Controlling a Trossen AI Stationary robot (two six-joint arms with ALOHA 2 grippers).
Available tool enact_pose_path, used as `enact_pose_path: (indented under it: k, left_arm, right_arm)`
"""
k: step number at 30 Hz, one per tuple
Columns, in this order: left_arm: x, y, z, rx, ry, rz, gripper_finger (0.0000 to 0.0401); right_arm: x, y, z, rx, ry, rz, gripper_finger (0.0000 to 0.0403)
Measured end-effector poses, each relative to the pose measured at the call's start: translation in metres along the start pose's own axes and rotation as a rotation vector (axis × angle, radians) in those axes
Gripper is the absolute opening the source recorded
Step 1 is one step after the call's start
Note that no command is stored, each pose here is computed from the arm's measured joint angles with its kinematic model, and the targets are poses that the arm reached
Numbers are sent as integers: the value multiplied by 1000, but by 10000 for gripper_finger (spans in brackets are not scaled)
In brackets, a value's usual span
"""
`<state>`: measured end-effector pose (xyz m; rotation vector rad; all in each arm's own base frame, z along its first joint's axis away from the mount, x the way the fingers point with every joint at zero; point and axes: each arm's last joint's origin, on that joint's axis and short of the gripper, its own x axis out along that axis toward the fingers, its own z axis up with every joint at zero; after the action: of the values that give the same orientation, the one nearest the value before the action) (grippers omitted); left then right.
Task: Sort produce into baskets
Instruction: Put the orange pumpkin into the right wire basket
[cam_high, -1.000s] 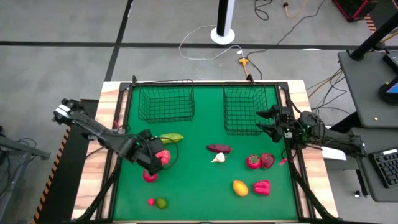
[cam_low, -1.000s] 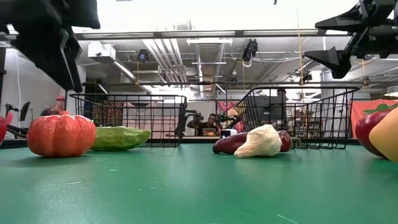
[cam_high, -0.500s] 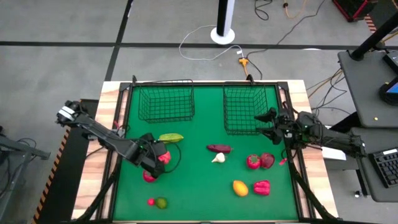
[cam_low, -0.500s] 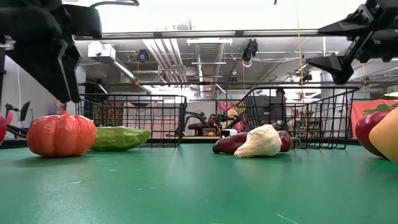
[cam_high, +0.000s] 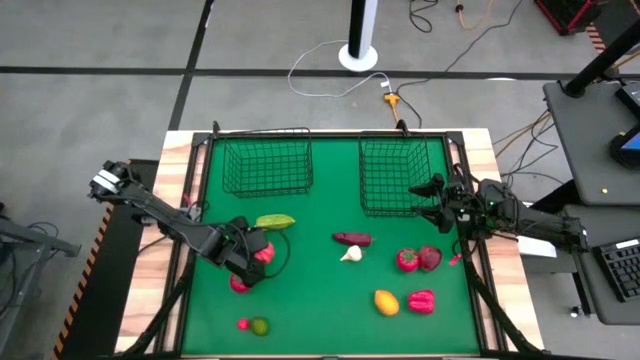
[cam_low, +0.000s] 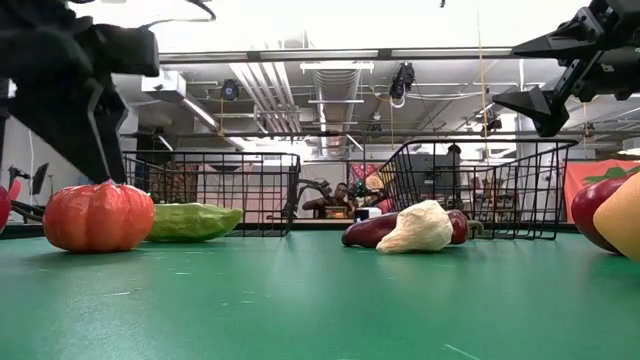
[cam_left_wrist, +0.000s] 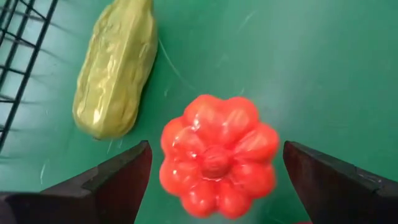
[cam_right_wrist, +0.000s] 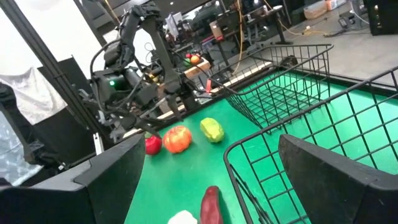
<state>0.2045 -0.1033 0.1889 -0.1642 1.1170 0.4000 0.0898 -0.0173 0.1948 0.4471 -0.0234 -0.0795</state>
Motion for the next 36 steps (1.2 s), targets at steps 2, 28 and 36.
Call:
enact_pose_path:
  k: [2, 28, 36]
  left_arm:
    - [4, 2, -3, 2, 3, 6, 343]
    - [25, 5, -17, -72, -53, -26, 351]
    - [21, 2, -12, -27, -58, -39, 353]
  right_arm:
    - [0, 0, 0, 0, 0, 0, 359]
    - [0, 0, 0, 16, -1, 1, 359]
    - [0, 0, 0, 15, -2, 1, 359]
